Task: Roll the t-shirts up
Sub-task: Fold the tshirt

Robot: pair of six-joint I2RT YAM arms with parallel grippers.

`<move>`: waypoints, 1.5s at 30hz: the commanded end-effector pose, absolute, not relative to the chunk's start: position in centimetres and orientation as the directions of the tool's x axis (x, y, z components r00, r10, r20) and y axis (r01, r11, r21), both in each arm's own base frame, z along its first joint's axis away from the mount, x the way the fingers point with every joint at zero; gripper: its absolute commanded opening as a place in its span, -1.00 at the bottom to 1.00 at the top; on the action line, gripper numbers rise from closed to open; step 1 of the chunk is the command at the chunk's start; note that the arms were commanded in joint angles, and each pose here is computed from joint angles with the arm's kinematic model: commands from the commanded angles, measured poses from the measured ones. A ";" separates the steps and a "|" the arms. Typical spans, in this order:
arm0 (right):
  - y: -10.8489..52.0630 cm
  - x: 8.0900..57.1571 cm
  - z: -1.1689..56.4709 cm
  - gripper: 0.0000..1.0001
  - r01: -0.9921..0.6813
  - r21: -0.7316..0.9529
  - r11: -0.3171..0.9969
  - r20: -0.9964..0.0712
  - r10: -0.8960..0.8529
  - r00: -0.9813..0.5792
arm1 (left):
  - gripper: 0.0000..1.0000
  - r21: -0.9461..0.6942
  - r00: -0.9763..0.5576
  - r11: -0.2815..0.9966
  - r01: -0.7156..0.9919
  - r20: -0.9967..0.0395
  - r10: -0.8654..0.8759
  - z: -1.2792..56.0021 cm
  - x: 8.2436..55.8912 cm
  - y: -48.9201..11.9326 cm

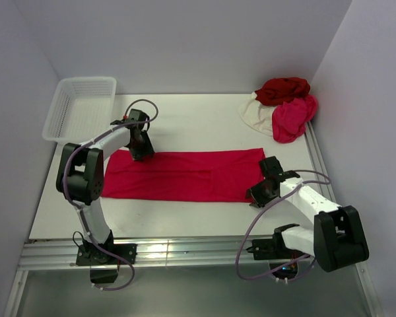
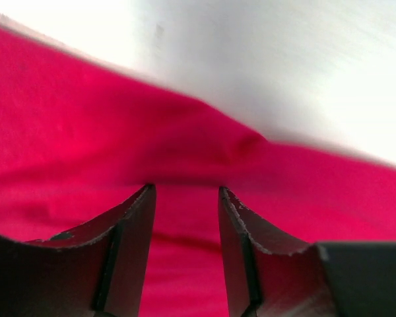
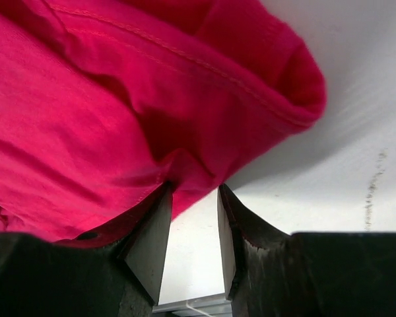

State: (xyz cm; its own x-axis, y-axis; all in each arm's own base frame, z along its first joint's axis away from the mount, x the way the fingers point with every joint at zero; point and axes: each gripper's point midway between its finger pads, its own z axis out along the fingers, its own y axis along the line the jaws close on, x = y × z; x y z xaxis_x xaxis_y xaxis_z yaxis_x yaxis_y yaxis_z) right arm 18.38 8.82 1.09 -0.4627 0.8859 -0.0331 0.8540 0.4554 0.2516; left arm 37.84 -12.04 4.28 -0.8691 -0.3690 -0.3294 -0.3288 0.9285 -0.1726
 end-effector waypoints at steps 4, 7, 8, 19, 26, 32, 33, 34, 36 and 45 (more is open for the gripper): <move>8.5 20.3 0.5 -0.19 0.861 0.214 0.461 -0.077 0.887 -0.456 | -0.10 -0.103 -0.856 0.918 -0.384 -0.333 -0.396 1.8 38.9 -9.1; 8.5 21.3 0.9 -0.19 0.859 0.213 0.465 -0.083 0.885 -0.459 | -0.09 -0.052 -0.855 0.914 -0.401 -0.336 -0.395 0.9 37.8 -7.9; 8.6 21.7 1.0 -0.19 0.858 0.208 0.470 -0.083 0.882 -0.463 | -0.09 -0.038 -0.857 0.914 -0.403 -0.335 -0.392 0.6 37.4 -7.6; 8.1 26.4 0.7 -0.20 0.852 0.173 0.494 -0.108 0.869 -0.482 | -0.11 -0.019 -0.873 0.902 -0.432 -0.243 -0.423 -0.7 29.8 -7.8; 9.9 34.0 2.3 -0.22 0.821 0.234 0.521 -0.127 0.854 -0.505 | -0.09 -0.154 -0.845 0.852 -0.500 -0.129 -0.519 -0.2 23.9 -10.4; 13.2 41.5 3.8 -0.22 0.786 0.304 0.538 -0.142 0.842 -0.521 | -0.08 -0.236 -0.838 0.816 -0.527 -0.016 -0.546 -0.2 19.9 -14.1; 13.8 42.3 4.0 -0.22 0.783 0.309 0.540 -0.142 0.840 -0.523 | -0.07 -0.257 -0.836 0.806 -0.533 0.011 -0.549 0.1 19.4 -14.8; 14.7 43.0 2.9 -0.22 0.783 0.291 0.550 -0.134 0.834 -0.535 | -0.07 -0.268 -0.827 0.792 -0.548 0.034 -0.561 0.2 18.7 -15.6; 16.3 46.0 3.3 -0.22 0.769 0.319 0.554 -0.143 0.830 -0.539 | -0.07 -0.305 -0.796 0.745 -0.593 0.083 -0.599 1.0 17.8 -16.9; 26.1 56.2 5.4 -0.26 0.608 0.591 0.530 -0.126 0.805 -0.580 | 0.02 -0.565 -0.498 0.238 -0.790 0.366 -0.786 8.3 18.9 -22.6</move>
State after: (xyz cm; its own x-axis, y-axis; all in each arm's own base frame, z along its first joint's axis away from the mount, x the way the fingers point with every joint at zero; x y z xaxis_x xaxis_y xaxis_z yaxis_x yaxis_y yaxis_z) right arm 53.69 23.35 4.02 -0.5800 0.8026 -0.1392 0.6621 0.5640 0.4935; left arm 17.15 -19.49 3.73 -0.6757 -0.7200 0.1584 -0.6900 0.5420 -0.4798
